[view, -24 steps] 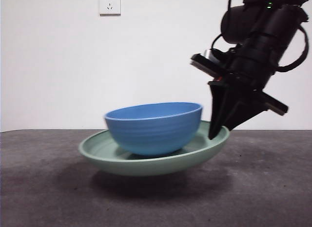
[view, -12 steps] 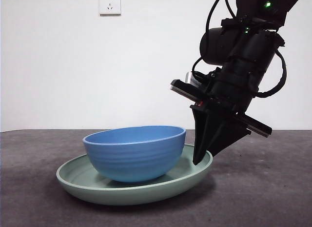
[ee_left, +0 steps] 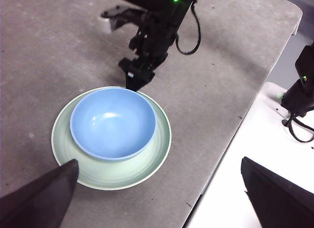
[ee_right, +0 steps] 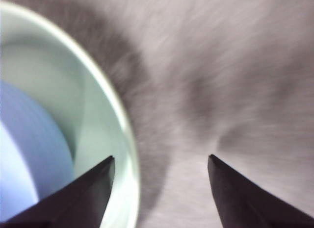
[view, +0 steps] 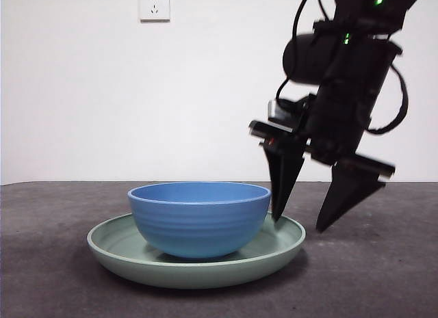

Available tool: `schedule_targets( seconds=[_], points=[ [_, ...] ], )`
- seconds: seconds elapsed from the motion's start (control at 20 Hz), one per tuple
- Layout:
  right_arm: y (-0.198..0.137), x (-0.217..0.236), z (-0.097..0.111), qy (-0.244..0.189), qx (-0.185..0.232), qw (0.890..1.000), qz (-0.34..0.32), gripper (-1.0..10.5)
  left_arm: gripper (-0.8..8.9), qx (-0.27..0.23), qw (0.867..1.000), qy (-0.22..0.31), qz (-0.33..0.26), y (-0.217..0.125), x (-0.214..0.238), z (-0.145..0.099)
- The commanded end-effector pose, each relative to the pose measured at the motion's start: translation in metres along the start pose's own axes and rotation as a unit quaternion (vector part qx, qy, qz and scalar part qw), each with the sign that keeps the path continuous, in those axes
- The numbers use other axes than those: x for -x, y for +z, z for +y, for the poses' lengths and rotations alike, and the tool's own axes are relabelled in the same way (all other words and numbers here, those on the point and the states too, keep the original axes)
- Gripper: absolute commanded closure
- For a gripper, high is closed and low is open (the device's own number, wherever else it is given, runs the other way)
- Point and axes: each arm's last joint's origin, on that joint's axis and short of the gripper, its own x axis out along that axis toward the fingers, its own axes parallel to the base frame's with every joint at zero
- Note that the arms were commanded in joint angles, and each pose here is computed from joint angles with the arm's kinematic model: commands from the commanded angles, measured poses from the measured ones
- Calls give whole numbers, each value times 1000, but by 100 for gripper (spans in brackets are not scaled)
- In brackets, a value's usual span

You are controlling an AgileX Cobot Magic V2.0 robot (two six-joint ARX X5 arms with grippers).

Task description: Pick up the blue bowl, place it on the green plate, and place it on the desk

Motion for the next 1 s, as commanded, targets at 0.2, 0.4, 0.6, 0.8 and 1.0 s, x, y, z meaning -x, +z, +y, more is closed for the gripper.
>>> schedule_targets(
  seconds=[0.2,0.4,0.6,0.8,1.0],
  points=[
    [-7,58,12,-14,40,997,-65,509,283,10,1000,-5,-2,2,0,-1],
    [-40,117,20,-29,69,992,-98,416,283,43,999,-5,-2,2,0,-1],
    [-91,174,14,-50,103,987,-113,386,283,64,998,-5,-3,2,0,-1],
    [-143,215,3,-39,124,982,-134,387,283,90,996,-5,-3,2,0,-1],
    [-181,241,-7,-21,136,972,-190,388,286,90,996,-5,-3,2,0,-1]
  ],
)
